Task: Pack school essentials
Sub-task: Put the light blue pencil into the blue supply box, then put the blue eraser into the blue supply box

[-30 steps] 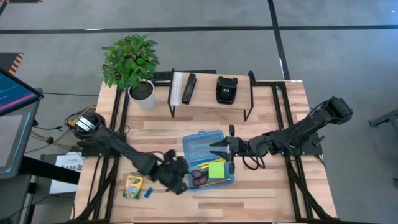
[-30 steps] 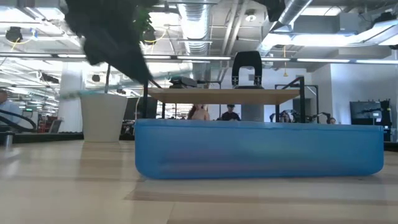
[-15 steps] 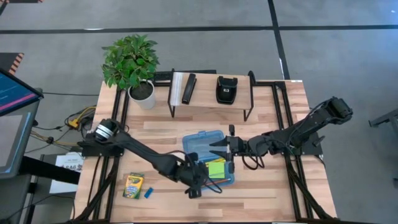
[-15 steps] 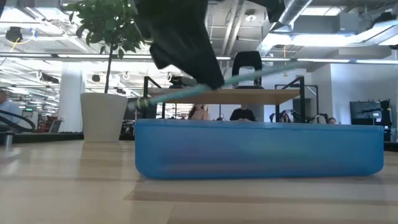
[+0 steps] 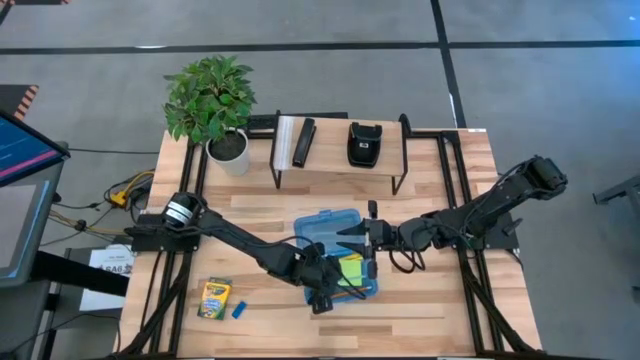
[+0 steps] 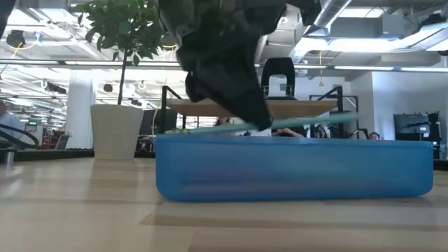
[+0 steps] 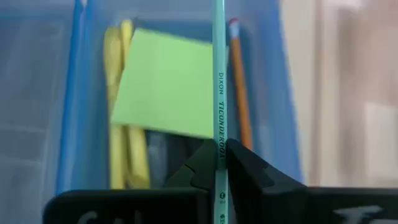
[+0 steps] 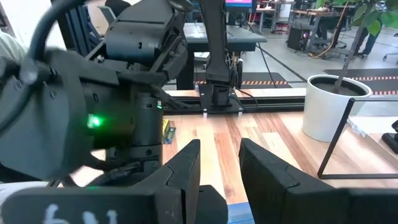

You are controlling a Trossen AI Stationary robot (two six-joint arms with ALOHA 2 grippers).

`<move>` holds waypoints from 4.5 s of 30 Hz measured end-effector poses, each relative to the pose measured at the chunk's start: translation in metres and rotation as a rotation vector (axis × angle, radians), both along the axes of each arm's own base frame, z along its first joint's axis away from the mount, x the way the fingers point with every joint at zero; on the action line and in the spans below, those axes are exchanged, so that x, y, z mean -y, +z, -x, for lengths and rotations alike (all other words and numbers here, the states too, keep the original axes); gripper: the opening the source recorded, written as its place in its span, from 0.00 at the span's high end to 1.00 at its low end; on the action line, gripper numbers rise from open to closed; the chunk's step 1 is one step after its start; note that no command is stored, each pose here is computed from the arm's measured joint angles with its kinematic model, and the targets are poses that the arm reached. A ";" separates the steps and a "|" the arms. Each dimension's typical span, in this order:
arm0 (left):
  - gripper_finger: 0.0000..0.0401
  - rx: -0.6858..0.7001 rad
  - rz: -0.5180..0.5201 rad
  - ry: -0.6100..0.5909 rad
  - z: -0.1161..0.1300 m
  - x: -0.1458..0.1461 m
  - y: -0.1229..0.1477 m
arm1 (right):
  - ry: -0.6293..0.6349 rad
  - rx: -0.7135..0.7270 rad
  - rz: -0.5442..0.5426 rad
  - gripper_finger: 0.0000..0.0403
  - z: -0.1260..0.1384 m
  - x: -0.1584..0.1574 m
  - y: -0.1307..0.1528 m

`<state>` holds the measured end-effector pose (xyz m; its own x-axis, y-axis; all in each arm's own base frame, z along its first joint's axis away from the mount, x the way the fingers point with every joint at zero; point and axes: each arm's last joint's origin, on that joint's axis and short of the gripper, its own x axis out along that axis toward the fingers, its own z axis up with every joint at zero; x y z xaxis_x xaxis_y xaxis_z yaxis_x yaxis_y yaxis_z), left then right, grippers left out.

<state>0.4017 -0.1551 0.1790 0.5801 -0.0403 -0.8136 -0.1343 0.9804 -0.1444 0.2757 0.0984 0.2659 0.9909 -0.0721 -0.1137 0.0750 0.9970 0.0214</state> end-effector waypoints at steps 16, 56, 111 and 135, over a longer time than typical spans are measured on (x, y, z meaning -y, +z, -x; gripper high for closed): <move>0.67 0.053 -0.019 -0.044 0.014 0.013 0.028 | -0.019 0.000 0.007 0.67 -0.002 0.006 0.000; 0.47 -0.315 -0.008 0.422 0.207 0.086 0.016 | -0.017 0.015 -0.002 0.67 -0.003 0.007 0.002; 0.95 -0.383 0.042 0.438 0.186 0.064 -0.019 | -0.014 0.021 -0.010 0.67 -0.003 0.007 0.002; 0.98 0.100 0.091 -0.088 0.098 0.015 0.032 | -0.013 0.019 0.001 0.67 -0.003 0.007 0.002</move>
<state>0.3040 -0.1699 0.2107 0.6493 -0.1657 -0.7423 -0.0286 0.9700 -0.2415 0.2787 0.0914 0.2679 0.9918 -0.0856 -0.0951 0.0880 0.9959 0.0215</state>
